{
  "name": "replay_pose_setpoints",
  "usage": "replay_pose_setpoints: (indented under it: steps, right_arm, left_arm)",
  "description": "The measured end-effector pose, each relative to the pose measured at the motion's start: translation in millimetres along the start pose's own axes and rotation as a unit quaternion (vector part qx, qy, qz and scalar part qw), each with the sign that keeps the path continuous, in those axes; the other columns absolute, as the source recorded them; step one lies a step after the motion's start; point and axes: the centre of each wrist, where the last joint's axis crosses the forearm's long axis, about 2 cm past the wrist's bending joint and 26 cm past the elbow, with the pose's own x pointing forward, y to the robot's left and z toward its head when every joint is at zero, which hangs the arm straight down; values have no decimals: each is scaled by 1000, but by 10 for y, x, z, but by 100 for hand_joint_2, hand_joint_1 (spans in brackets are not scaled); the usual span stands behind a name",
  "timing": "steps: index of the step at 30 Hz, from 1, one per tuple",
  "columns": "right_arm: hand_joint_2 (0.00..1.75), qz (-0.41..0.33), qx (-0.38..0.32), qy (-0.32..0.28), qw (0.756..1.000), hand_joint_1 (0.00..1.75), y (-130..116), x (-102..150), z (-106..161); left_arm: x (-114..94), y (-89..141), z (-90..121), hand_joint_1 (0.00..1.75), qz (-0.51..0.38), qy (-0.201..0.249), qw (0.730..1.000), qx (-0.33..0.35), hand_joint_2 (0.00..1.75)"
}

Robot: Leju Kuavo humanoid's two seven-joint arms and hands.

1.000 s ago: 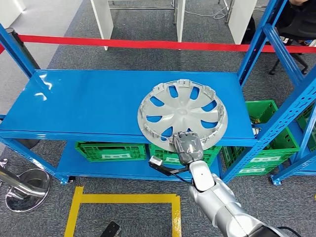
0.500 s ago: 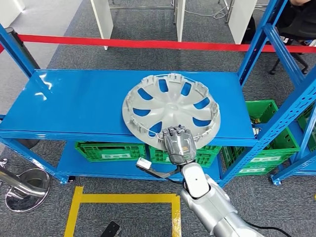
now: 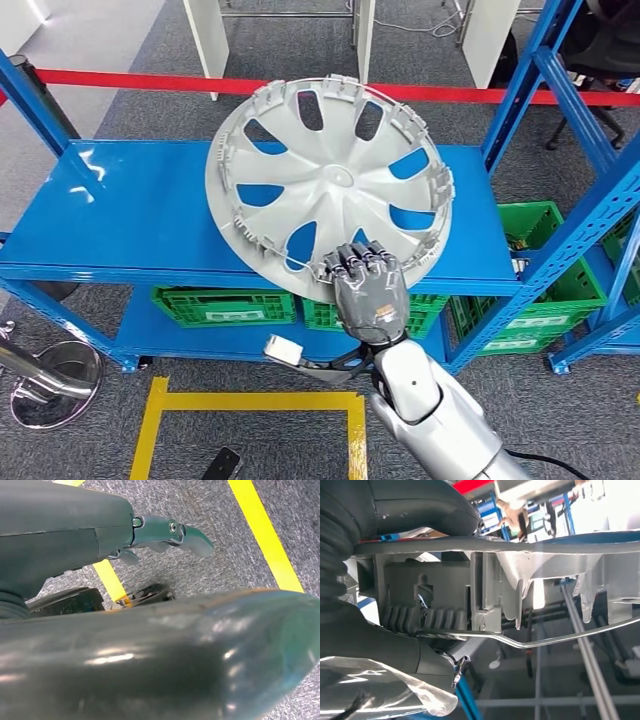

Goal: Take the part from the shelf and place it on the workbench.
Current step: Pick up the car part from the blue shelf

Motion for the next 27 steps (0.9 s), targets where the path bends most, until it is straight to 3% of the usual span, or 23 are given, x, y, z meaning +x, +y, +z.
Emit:
replay_pose_setpoints:
  steps: [12,27]
  right_arm:
    - [175,-9,-18,-53,998,175,-97,120,13]
    - [175,1,16,-112,994,175,68,196,81]
  left_arm:
    - [-4,3,1,0,5,6,1000,-4,0]
    - [-18,29,5,0,18,41,999,12,0]
